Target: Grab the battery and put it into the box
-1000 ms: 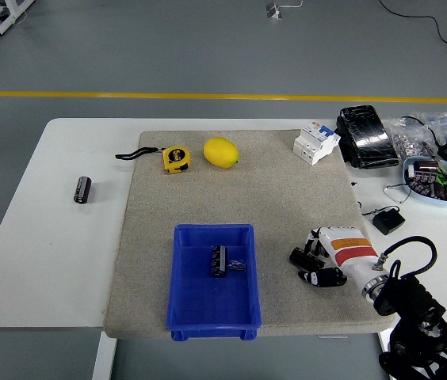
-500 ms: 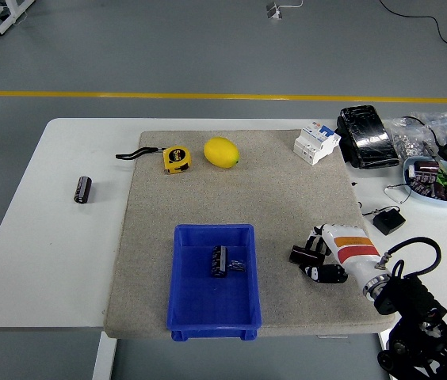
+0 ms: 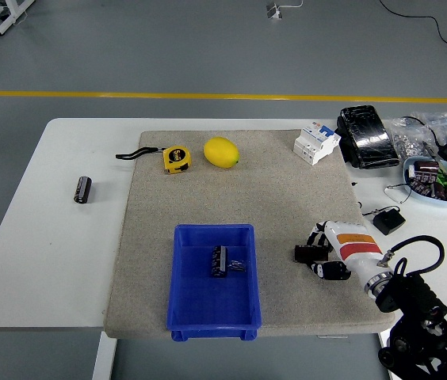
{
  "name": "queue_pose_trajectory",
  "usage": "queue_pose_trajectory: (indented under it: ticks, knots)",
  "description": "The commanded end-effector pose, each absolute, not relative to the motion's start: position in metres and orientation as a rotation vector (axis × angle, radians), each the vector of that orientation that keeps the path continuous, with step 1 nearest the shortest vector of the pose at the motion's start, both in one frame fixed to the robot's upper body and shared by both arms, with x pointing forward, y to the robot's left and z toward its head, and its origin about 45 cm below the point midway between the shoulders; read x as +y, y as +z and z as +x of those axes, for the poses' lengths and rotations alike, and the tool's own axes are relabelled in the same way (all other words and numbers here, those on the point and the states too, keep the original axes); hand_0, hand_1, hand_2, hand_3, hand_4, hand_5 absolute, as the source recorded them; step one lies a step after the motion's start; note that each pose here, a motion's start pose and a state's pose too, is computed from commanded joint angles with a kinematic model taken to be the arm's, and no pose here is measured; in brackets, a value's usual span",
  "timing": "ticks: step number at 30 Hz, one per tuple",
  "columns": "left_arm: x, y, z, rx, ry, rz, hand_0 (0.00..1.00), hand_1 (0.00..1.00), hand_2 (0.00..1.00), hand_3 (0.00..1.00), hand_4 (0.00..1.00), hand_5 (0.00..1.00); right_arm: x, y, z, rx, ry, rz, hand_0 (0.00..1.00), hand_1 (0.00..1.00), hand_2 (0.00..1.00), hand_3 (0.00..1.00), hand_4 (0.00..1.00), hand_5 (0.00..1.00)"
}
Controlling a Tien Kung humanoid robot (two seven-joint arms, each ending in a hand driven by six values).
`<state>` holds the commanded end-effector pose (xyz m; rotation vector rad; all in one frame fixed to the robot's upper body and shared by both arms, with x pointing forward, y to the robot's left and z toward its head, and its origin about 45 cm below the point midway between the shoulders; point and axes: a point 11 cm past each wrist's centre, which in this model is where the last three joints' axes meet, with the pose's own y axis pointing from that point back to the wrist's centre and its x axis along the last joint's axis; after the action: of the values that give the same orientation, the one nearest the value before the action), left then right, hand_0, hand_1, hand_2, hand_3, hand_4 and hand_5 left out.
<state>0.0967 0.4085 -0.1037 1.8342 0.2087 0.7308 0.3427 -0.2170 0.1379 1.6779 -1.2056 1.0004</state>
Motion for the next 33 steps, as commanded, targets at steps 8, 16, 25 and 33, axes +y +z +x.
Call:
queue_pose_trajectory:
  ticks: [8,16,25,33]
  knots:
    - [0.4093,-0.1034,0.0971,0.208,0.732,1.835,0.684,0.651,0.687,0.620,0.627,0.675,-0.2198,0.1411,0.3457,-1.213,0.987,1.677,0.357,0.376,0.434,0.463,0.760,0.002]
    - [0.4096,-0.1033,0.0972,0.207,0.734,1.836,0.684,0.651,0.684,0.619,0.627,0.675,-0.2209,0.1426,0.3471,-1.224,0.956,1.692,0.378,0.380,0.435,0.460,0.758,0.002]
    - [0.4101,-0.1033,0.0964,0.210,0.733,1.836,0.684,0.649,0.684,0.620,0.627,0.675,-0.2216,0.1346,0.3469,-1.097,0.960,1.679,0.397,0.396,0.452,0.471,0.753,0.002]
    - [0.4102,-0.1034,0.0957,0.212,0.730,1.837,0.684,0.646,0.684,0.620,0.627,0.675,-0.2164,0.1367,0.3462,-1.062,0.973,1.701,0.433,0.438,0.518,0.521,0.864,0.033]
